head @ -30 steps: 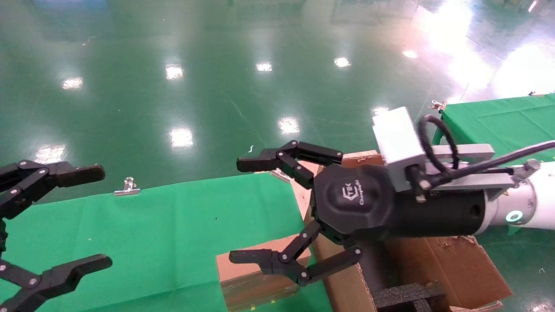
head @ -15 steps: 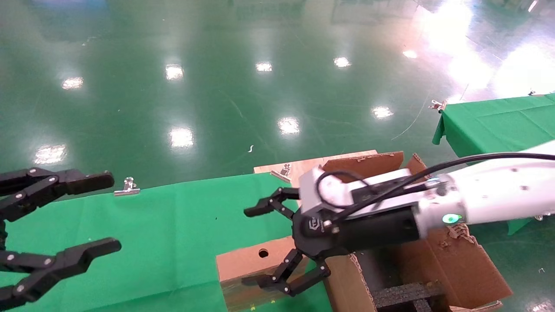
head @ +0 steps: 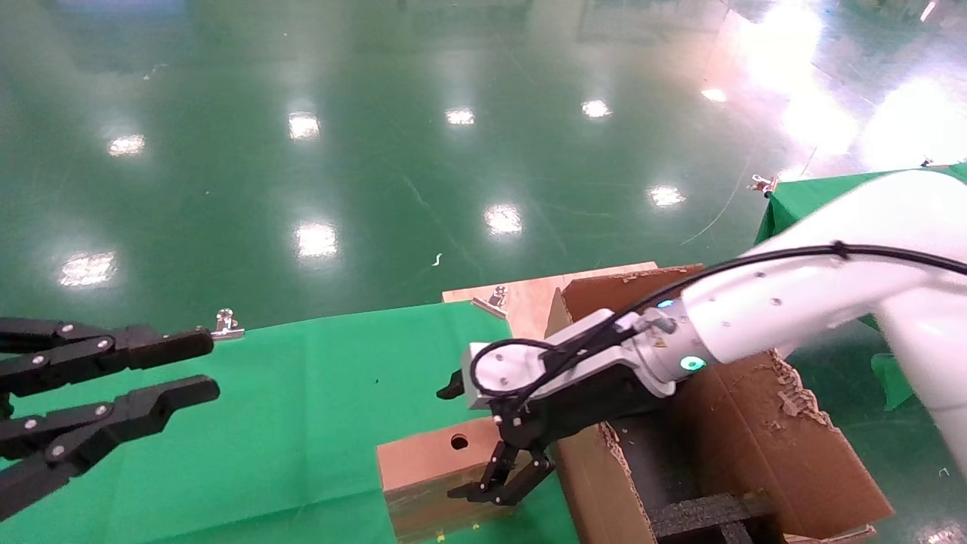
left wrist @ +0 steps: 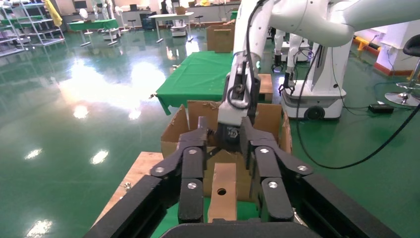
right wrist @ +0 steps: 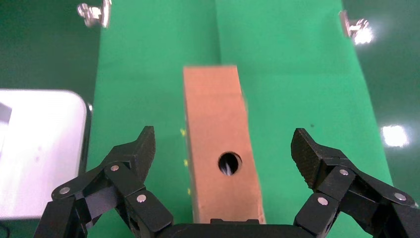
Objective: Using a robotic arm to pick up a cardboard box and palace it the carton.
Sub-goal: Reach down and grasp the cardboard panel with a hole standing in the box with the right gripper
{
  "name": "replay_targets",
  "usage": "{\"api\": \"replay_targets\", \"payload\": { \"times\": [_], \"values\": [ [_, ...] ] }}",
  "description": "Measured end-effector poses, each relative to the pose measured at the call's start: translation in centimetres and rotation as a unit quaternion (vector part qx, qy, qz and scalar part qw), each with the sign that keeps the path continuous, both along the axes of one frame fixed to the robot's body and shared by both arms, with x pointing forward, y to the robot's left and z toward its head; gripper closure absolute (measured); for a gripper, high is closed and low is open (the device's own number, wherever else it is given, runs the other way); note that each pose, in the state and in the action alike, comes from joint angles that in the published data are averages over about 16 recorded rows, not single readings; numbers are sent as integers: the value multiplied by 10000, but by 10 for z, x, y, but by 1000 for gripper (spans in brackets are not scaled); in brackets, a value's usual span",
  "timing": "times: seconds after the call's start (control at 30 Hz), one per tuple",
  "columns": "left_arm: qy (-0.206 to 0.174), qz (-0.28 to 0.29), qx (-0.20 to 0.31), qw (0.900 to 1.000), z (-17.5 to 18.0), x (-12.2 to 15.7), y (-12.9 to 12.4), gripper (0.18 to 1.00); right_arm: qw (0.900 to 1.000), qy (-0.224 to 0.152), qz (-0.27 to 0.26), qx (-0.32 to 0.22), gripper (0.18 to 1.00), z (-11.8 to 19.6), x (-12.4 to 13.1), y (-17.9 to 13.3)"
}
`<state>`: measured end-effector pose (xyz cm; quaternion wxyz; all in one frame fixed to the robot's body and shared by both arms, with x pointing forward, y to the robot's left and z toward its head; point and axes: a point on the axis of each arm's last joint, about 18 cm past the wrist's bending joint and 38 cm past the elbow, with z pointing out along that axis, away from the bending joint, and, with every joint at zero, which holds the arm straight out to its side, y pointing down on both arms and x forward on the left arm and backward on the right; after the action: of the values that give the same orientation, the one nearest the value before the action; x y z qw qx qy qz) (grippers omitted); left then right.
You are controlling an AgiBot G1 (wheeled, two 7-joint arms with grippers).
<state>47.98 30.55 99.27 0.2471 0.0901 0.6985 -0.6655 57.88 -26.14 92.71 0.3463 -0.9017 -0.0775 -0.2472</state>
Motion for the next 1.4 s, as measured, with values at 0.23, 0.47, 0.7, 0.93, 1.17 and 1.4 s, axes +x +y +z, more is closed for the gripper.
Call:
{"api": "replay_targets", "payload": {
  "times": [0.23, 0.47, 0.7, 0.93, 1.17, 1.4],
  "values": [
    [0, 0, 0, 10000, 0, 0, 0, 884, 9979, -65, 66, -643, 178, -3, 13, 10],
    [0, 0, 0, 10000, 0, 0, 0, 956, 9937, -123, 152, -1103, 178, -5, 20, 16],
    [0, 1, -1, 10000, 0, 0, 0, 984, 9907, -129, 202, -1337, 178, -9, 24, 18],
    [1, 2, -2, 10000, 0, 0, 0, 970, 9899, -114, 214, -1396, 184, -10, 24, 18],
    [1, 2, -2, 10000, 0, 0, 0, 906, 9902, -118, 214, -1378, 210, -10, 24, 18],
    [1, 2, -2, 10000, 0, 0, 0, 795, 9904, -123, 211, -1357, 278, -9, 24, 18]
  ]
}}
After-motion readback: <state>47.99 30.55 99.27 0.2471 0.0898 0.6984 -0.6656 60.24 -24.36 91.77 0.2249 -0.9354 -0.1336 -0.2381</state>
